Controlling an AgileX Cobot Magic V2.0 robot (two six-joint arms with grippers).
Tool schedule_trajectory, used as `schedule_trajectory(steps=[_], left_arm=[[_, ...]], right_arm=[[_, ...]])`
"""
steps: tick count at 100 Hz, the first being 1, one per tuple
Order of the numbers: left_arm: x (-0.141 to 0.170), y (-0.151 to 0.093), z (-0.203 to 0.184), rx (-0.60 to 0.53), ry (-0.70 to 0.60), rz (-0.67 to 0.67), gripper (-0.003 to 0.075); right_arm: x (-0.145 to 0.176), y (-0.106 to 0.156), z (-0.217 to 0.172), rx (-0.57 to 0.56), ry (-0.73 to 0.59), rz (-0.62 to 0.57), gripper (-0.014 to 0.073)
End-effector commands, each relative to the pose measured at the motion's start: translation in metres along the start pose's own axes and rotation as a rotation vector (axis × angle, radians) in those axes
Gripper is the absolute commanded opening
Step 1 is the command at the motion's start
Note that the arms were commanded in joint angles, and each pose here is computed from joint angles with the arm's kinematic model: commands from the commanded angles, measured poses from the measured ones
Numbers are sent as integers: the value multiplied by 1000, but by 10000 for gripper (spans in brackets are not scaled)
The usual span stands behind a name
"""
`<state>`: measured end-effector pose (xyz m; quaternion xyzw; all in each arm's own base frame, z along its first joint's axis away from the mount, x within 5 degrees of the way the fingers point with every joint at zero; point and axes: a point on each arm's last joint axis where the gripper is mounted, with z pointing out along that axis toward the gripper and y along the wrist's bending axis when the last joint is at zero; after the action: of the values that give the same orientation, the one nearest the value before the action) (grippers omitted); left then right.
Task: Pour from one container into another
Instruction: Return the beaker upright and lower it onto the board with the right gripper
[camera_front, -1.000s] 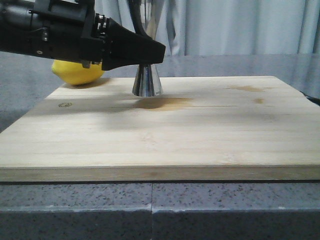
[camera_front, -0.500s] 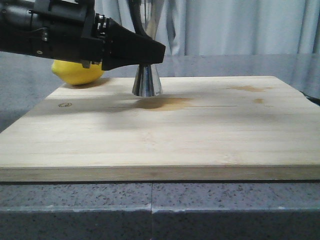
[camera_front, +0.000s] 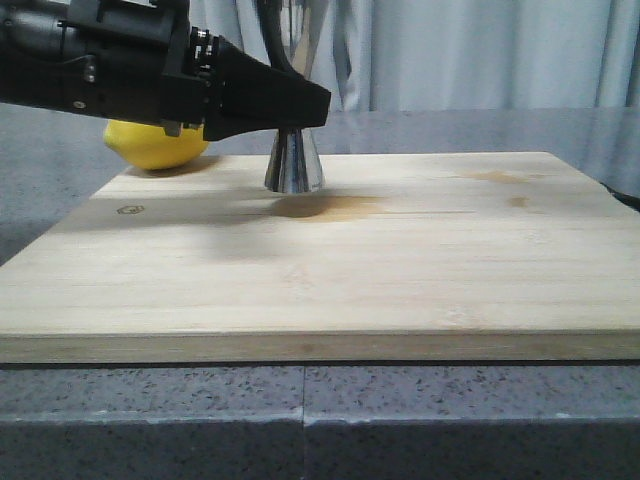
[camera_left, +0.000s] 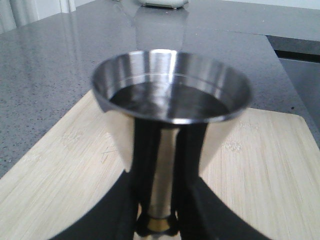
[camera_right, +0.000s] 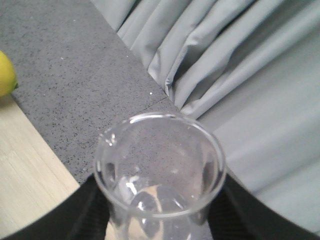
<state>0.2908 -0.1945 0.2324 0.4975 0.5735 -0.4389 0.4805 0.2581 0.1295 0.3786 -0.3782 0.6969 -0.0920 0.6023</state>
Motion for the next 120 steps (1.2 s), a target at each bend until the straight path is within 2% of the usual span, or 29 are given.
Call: schedule_trajectory(steps=[1, 19, 49, 73, 120], left_arm=[[-29, -4, -2, 10, -132, 25, 114], [-29, -4, -2, 11, -132, 24, 114], [-29, -4, -2, 12, -133, 19, 114], [-30, -5, -2, 25, -143, 20, 114], [-31, -6, -2, 41, -156, 21, 114]], right_arm=[[-4, -15, -22, 38, -143, 118, 279], [34, -16, -29, 42, -163, 306, 279], [90, -9, -26, 47, -184, 477, 279], [121, 4, -12, 6, -176, 528, 279], [148, 22, 31, -82, -162, 525, 279]])
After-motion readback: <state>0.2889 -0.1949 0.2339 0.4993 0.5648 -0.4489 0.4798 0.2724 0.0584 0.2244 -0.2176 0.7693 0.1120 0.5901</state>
